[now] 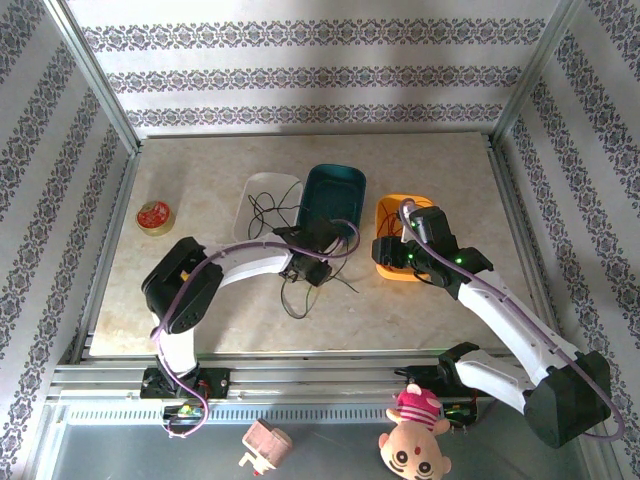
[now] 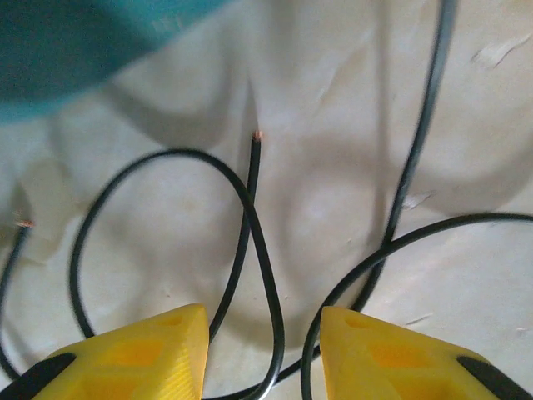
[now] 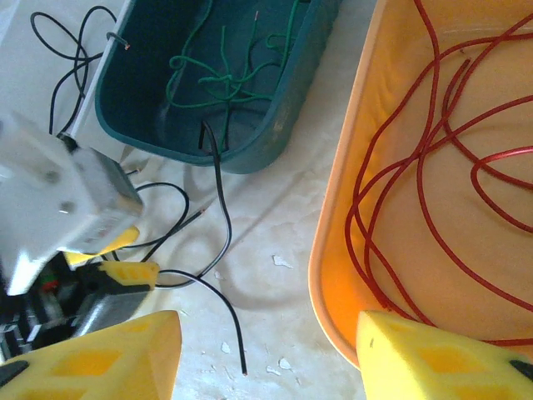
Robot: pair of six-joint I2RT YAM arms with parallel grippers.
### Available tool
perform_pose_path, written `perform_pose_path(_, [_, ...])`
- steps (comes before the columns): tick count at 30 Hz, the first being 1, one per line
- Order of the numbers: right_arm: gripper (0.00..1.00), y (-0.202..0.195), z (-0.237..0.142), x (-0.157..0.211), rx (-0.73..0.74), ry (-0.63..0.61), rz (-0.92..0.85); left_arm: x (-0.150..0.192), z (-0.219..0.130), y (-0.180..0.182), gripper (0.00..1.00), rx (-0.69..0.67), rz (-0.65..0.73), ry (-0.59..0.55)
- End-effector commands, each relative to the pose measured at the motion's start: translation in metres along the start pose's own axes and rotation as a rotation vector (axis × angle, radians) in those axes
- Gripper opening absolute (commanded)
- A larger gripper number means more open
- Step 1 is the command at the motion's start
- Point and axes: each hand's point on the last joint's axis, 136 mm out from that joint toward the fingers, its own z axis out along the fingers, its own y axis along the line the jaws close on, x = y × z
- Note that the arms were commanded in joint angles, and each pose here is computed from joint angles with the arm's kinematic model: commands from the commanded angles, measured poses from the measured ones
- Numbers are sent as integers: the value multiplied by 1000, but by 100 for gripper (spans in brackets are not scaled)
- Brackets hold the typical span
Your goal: Untangle the cables
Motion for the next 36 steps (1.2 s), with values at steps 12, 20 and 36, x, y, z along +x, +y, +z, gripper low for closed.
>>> perform_pose_path(12, [58,-7,-3,2,25,-16,12,-6,-2,11,0,-60,34,-1])
perform_pose_path(20, [58,-7,-1,-1,24,-19,15,-50,-96,17,0,-60,5,-292])
perform_pose_path(36, [58,34,0,3,-183,33,-54,-87,-233,-35,0,338,-1,-704])
